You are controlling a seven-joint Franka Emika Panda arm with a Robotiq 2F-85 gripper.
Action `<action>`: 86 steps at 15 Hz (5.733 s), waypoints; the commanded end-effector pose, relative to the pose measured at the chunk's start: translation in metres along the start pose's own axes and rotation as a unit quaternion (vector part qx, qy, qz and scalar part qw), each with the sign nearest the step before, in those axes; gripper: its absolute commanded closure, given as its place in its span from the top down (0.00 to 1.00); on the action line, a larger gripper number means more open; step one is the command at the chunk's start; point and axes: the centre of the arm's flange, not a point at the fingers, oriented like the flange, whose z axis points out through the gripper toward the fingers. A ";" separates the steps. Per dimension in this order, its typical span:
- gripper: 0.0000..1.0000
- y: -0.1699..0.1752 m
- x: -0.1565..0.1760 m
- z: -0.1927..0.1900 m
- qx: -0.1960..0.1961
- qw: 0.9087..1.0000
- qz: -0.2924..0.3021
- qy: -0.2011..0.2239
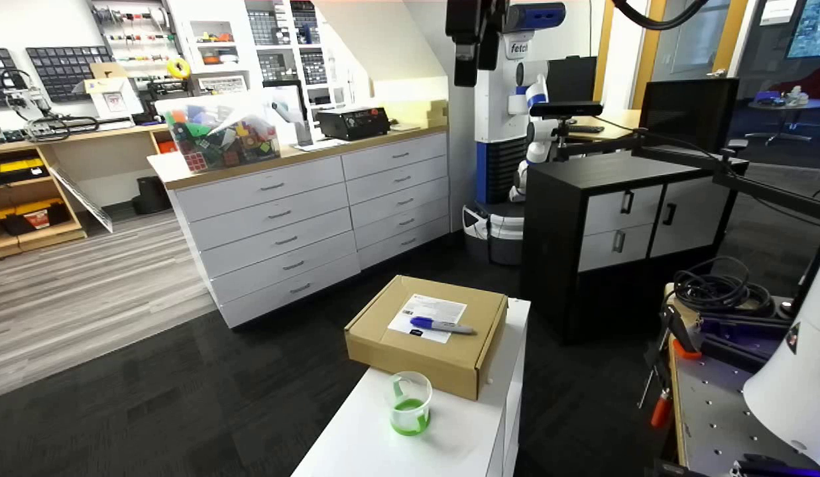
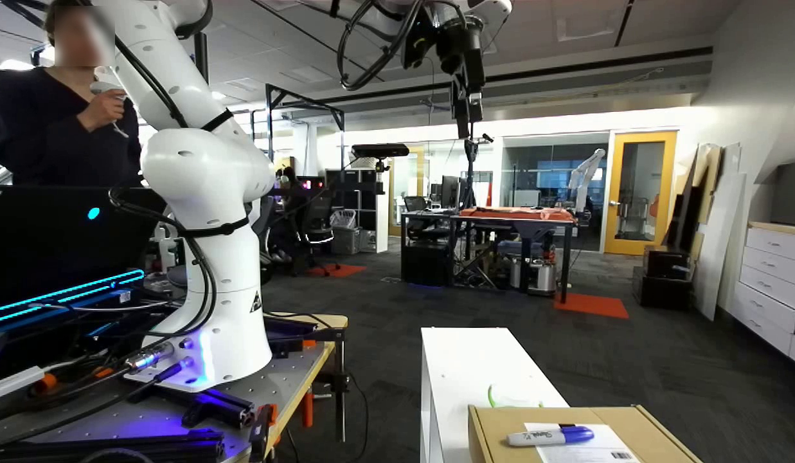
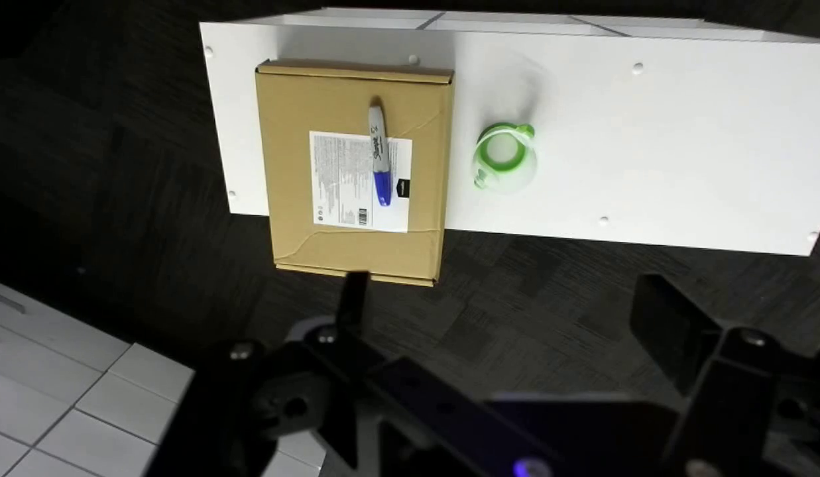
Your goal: Pick the marker and place it in the cup
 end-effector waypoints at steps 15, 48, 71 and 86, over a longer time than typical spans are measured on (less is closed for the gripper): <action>1.00 0.092 0.038 0.133 0.049 0.998 -0.006 -0.031; 1.00 0.127 0.008 0.333 0.058 0.996 -0.037 -0.059; 1.00 0.115 0.044 0.468 0.090 0.989 -0.047 -0.105; 1.00 0.102 0.043 0.516 0.096 0.987 -0.049 -0.119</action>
